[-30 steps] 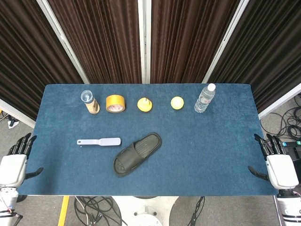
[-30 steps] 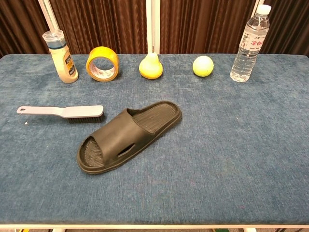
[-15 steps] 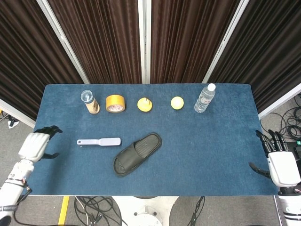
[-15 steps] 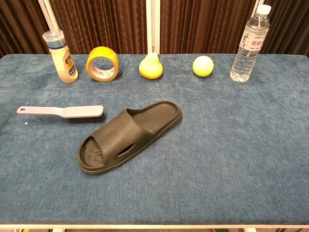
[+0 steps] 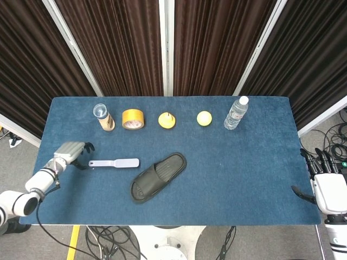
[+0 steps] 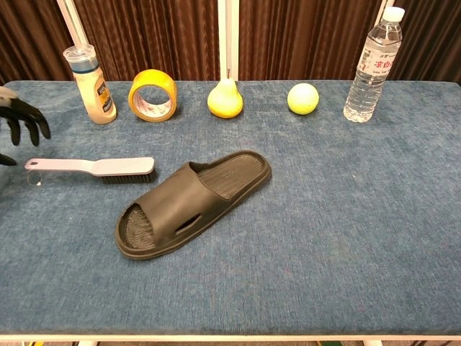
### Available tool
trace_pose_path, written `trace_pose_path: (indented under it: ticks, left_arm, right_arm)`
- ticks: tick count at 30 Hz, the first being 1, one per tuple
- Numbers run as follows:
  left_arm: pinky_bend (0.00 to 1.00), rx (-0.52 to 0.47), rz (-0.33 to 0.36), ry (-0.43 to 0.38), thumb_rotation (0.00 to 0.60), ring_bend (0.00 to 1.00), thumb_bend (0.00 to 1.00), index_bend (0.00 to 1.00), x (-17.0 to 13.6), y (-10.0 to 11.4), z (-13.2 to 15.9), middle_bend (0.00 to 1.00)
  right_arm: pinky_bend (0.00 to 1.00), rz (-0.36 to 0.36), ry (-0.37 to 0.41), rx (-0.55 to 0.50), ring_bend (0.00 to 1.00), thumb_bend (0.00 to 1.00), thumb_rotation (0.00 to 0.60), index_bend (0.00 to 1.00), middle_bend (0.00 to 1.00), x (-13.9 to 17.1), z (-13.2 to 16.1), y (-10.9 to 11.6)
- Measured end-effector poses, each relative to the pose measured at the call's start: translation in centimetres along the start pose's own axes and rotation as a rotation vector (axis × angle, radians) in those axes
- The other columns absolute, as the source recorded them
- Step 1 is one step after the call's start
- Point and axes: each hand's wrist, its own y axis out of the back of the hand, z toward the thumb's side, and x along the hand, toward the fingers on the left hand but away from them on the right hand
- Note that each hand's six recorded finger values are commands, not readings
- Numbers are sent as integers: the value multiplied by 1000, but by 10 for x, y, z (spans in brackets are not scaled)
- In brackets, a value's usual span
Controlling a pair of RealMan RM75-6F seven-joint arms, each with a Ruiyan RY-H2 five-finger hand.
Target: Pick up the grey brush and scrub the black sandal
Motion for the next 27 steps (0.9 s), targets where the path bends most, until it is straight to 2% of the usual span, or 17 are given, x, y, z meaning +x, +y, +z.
trace_pose_path:
  ticks: [8, 19, 27]
  left_arm:
    - [579, -26, -36, -34, 600, 496, 263, 405, 5, -10, 17, 514]
    - [580, -18, -69, 1, 600, 496, 263, 396, 16, -18, 12, 511]
    - [632, -40, -126, -13, 600, 545, 263, 428, 14, -28, 21, 535]
  right_arm:
    - [47, 9, -8, -3, 0, 26, 600, 0, 200, 0, -1, -4]
    - [47, 19, -19, -7, 0, 26, 600, 0, 204, 0, -5, -7]
    - [47, 26, -27, -10, 0, 26, 600, 0, 210, 1, -7, -10]
